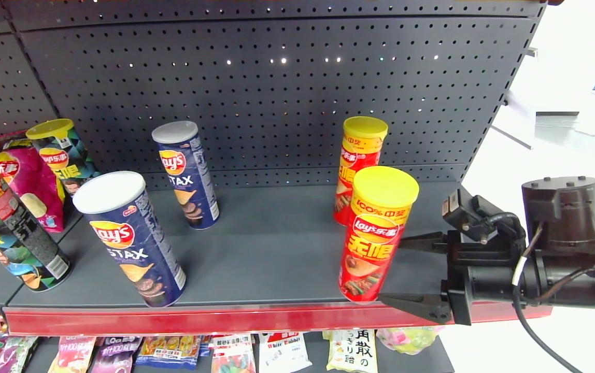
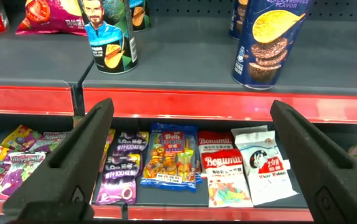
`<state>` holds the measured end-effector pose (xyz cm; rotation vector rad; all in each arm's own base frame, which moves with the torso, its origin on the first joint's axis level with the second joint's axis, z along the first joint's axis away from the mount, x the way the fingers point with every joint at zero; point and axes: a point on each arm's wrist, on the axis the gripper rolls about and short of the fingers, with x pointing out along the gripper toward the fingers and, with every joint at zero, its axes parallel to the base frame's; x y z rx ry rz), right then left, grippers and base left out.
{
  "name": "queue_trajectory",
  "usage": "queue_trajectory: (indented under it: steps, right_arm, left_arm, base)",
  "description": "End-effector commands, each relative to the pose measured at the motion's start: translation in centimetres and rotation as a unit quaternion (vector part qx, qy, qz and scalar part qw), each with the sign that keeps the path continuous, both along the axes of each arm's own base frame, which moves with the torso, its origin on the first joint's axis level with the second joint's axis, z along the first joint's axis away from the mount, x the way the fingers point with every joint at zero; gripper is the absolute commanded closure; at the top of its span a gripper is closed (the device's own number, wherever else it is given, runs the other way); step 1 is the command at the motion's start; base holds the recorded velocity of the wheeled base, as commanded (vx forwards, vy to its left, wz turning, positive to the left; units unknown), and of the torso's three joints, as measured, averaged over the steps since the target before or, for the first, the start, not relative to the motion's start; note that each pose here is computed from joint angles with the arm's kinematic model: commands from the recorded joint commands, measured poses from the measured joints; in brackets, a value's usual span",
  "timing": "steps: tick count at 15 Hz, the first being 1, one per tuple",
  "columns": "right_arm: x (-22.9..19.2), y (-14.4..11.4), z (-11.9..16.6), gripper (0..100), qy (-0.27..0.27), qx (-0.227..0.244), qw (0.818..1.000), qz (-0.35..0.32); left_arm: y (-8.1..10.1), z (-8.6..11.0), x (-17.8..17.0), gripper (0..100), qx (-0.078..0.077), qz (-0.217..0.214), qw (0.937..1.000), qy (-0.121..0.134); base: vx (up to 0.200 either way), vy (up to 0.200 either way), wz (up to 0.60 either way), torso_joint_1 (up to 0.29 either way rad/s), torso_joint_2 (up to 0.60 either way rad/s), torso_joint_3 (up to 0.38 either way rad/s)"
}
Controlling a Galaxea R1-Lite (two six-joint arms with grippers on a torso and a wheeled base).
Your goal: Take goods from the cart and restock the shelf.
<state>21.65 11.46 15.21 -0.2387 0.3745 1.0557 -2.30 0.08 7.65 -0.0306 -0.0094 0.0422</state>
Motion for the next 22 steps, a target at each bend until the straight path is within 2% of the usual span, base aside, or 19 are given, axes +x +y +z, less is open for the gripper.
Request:
queue_trajectory:
  steps: [1, 22]
  right_arm:
    - [0.5, 0.3, -0.2, 0, 0.004, -0.002, 1.0, 0.001]
    - [3.7, 2.2, -0.1, 0, -0.001, -0.001, 1.0, -0.007]
  left_arm:
    - [0.0, 0.0, 0.0, 0, 0.0, 0.0, 1.0, 0.001]
    - [0.0, 0.0, 0.0, 0, 0.0, 0.0, 1.0, 0.001]
  base:
    - [0.0, 0.0, 0.0, 0.0, 0.0, 0.0]
    - [0.0, 0.0, 0.0, 0.0, 0.0, 0.0]
